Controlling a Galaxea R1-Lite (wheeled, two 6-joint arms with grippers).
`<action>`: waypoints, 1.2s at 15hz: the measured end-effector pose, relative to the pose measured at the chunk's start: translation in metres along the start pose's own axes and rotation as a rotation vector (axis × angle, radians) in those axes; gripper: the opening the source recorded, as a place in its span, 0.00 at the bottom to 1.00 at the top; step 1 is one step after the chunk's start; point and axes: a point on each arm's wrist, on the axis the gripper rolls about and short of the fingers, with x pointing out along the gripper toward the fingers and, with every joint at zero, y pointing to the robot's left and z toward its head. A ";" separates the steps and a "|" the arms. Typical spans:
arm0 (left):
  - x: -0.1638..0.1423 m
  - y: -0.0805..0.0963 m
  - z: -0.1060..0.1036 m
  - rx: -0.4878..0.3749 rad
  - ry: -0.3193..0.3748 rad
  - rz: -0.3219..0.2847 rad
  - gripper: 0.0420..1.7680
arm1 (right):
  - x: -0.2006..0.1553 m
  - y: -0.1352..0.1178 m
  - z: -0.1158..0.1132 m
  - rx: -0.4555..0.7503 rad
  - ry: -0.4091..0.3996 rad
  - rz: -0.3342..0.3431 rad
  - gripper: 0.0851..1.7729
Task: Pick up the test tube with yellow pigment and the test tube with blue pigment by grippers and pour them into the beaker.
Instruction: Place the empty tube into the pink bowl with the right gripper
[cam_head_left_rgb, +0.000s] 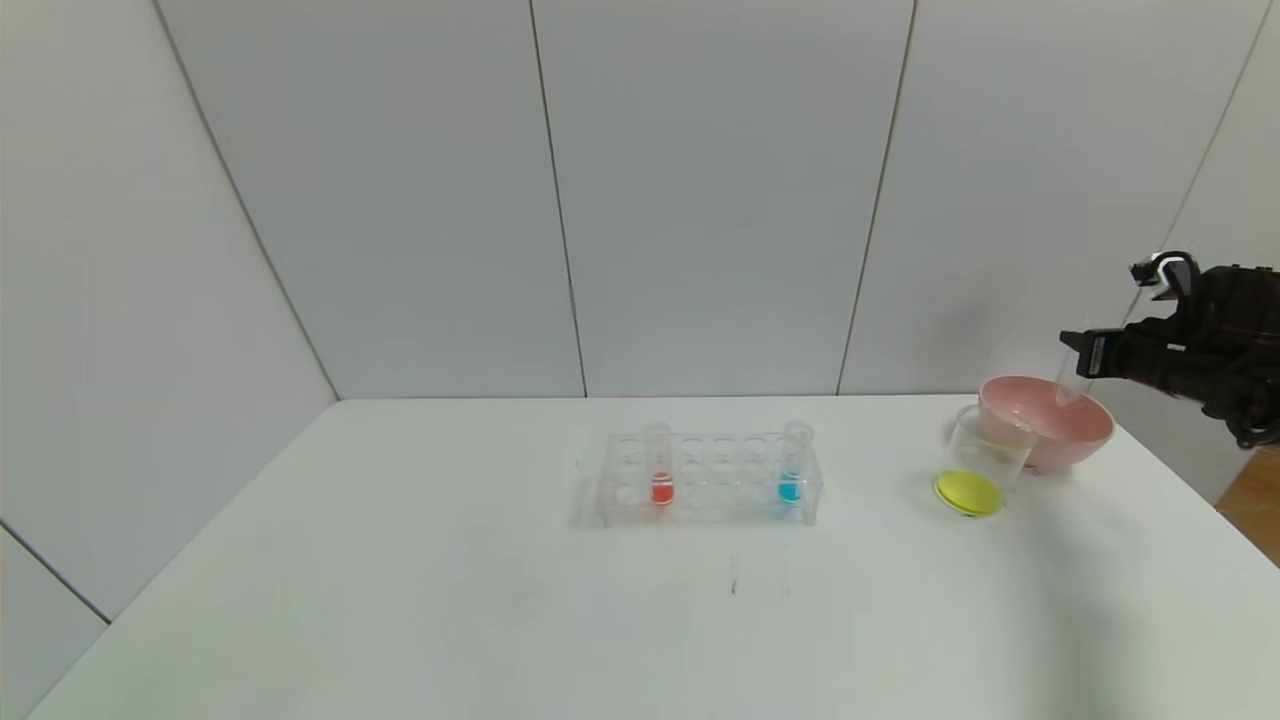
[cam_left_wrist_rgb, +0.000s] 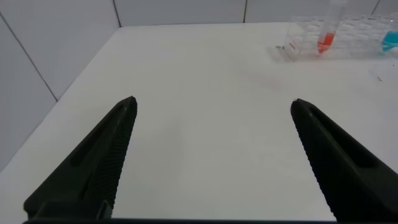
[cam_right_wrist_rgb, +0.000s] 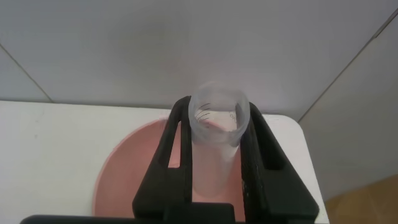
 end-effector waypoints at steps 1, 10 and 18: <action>0.000 0.000 0.000 0.000 0.000 0.001 1.00 | 0.003 0.001 -0.005 0.002 0.011 0.003 0.25; 0.000 0.000 0.000 0.000 0.000 0.000 1.00 | 0.024 0.016 -0.020 -0.012 -0.033 0.041 0.25; 0.000 0.000 0.000 0.000 0.000 0.000 1.00 | 0.034 0.028 -0.027 -0.015 -0.067 0.065 0.58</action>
